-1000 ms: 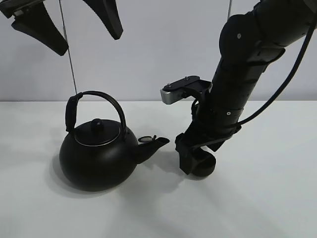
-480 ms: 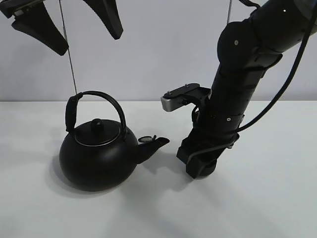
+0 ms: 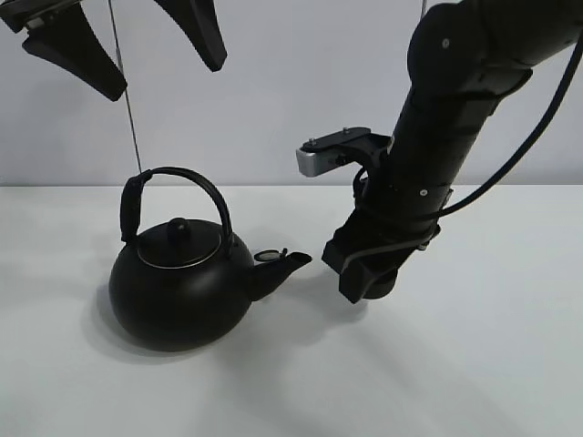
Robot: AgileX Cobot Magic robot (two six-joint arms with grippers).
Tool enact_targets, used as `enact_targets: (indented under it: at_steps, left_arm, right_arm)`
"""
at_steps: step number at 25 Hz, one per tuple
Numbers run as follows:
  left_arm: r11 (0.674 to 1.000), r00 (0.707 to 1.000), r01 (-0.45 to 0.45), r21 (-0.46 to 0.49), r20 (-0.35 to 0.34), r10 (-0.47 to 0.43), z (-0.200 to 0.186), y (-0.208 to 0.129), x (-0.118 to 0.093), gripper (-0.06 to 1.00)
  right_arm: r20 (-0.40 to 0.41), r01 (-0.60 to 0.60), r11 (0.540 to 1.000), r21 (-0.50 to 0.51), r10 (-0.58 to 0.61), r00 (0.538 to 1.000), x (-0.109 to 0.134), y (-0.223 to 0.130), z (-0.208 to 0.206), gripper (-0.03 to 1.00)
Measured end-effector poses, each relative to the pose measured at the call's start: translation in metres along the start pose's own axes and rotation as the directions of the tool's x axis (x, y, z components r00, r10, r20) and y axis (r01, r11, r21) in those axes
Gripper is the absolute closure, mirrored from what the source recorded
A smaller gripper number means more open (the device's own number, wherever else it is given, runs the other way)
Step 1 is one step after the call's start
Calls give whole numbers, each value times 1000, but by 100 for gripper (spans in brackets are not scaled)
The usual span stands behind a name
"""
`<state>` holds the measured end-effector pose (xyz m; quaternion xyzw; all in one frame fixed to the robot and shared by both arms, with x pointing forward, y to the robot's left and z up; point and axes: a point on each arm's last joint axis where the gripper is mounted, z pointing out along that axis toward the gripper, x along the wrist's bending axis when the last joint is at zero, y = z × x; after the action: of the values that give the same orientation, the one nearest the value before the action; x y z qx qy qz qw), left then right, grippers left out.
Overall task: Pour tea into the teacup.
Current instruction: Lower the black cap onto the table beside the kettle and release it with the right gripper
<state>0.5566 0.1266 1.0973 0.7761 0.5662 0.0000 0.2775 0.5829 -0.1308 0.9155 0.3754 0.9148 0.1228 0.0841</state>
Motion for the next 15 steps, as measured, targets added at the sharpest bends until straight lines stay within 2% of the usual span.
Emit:
enact_targets:
  at_steps: [4,10,15]
  left_arm:
    - [1000,1000,0,-1,0,0,0,0,0,25]
    - [1000,1000,0,-1,0,0,0,0,0,25]
    - [1000,1000,0,-1,0,0,0,0,0,25]
  right_arm:
    - [-24,33,999,-3,-34,999,6,6,-11,57]
    - [-47,130,991,1,-130,990,35,14,-11,57]
    - [-54,129,991,30,-128,990,38,12,2,57]
